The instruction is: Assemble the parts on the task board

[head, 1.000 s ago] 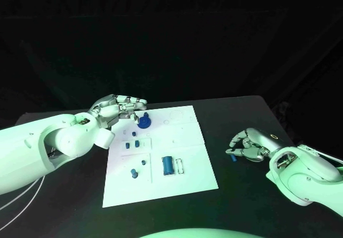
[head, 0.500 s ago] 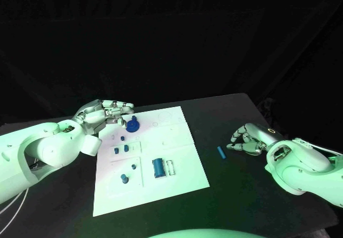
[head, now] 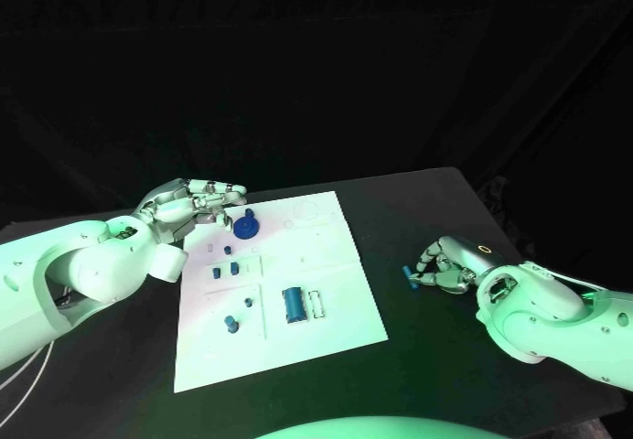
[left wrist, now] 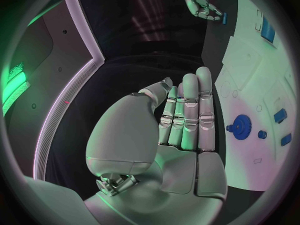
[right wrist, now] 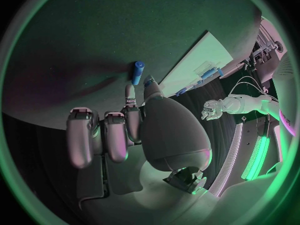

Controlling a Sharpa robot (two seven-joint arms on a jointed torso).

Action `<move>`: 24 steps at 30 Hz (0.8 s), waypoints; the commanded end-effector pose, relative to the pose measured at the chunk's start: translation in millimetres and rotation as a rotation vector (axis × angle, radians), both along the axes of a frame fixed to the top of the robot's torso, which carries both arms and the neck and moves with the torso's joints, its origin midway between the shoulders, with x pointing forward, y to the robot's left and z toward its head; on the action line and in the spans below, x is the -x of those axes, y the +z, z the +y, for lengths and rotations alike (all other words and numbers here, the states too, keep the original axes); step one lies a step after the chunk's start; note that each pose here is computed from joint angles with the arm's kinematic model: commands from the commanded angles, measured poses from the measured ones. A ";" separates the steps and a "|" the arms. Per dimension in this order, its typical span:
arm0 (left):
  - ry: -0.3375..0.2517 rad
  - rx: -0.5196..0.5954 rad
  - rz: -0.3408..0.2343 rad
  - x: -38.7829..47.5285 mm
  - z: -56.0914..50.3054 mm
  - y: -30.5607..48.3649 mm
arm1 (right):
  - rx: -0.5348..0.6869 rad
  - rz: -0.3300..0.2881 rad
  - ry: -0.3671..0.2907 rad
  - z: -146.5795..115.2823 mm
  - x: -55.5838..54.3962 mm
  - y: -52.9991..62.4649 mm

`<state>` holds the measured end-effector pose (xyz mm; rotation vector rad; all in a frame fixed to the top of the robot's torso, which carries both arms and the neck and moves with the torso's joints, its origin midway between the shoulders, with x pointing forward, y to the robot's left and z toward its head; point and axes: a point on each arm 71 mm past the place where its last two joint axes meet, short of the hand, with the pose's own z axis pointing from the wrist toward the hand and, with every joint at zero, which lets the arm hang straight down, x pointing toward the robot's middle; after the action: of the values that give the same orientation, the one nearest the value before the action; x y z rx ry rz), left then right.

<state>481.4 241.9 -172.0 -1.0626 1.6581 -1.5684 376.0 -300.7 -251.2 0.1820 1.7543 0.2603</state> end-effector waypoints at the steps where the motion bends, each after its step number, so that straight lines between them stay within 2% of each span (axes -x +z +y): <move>1: -0.021 0.011 -0.003 0.6 -2.1 0.7 | 0.021 0.018 0.007 3.4 0.1 -3.3; 19: -0.024 0.010 0.001 1.5 -1.6 0.6 | 0.053 0.067 0.009 9.7 -8.0 -23.8; 24: -0.025 0.009 0.003 1.8 -1.3 0.6 | 0.083 0.103 0.005 9.3 -10.8 -30.3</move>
<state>480.7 242.9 -172.1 -1.0636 1.6635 -1.5681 390.3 -288.1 -269.3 0.1540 1.7868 0.2399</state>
